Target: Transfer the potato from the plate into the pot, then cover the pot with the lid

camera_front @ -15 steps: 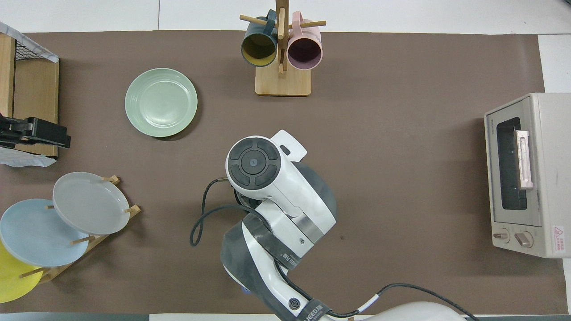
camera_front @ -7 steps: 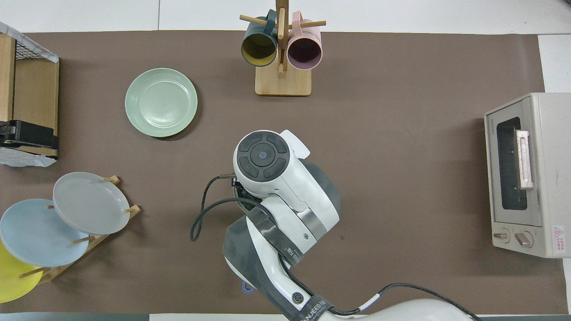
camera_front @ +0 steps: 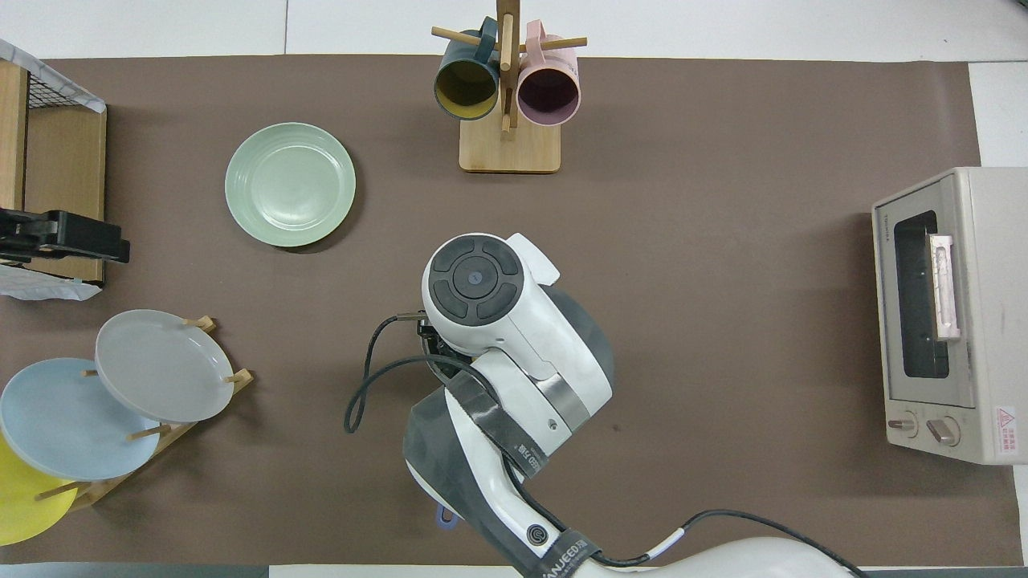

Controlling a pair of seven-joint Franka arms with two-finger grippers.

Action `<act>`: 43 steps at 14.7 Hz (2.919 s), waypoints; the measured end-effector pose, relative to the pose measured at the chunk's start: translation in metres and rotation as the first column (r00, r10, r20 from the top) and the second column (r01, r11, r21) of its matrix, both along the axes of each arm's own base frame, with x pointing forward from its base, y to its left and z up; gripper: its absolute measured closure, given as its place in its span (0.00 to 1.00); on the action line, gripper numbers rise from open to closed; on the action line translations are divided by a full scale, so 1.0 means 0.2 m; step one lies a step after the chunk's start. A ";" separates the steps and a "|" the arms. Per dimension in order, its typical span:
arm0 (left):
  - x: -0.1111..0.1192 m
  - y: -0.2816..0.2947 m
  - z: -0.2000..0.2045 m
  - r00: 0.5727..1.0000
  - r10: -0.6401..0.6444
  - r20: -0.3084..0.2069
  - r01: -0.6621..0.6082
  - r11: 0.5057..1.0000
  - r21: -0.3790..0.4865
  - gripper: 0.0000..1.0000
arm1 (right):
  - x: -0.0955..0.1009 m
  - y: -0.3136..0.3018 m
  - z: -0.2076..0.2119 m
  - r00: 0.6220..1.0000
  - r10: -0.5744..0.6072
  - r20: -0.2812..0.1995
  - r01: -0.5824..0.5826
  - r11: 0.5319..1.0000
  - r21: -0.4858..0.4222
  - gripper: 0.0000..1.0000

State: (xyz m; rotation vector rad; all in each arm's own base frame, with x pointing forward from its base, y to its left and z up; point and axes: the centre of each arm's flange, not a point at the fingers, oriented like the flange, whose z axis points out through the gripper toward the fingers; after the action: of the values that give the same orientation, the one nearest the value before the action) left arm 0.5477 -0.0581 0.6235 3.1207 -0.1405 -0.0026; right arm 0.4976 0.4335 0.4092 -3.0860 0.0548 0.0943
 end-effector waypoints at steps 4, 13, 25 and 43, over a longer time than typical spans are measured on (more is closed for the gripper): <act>0.12 -0.01 -0.23 0.998 0.001 -0.060 -0.001 1.000 -0.006 0.00 | 0.01 -0.01 0.03 1.000 -0.005 0.008 0.005 1.000 0.007 0.00; -0.08 0.00 0.12 0.999 0.001 0.047 -0.001 1.000 -0.009 0.00 | 0.22 -0.36 0.53 0.995 -0.091 0.048 0.090 0.995 0.031 0.00; -0.10 0.03 0.06 1.000 0.010 0.022 -0.010 1.000 -0.007 0.00 | 0.42 -1.62 0.88 1.000 0.017 -0.004 -0.018 0.995 -0.099 0.00; -0.10 0.07 0.06 1.000 0.025 0.012 -0.025 1.000 -0.007 0.00 | 0.25 -2.07 0.96 0.997 0.054 -0.052 -0.059 0.991 -0.118 0.00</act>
State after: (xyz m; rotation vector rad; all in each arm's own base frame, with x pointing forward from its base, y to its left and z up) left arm 0.5271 -0.0432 0.6359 3.1163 -0.1016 0.0169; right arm 0.5480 0.0196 0.6002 -3.2053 -0.0260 0.1748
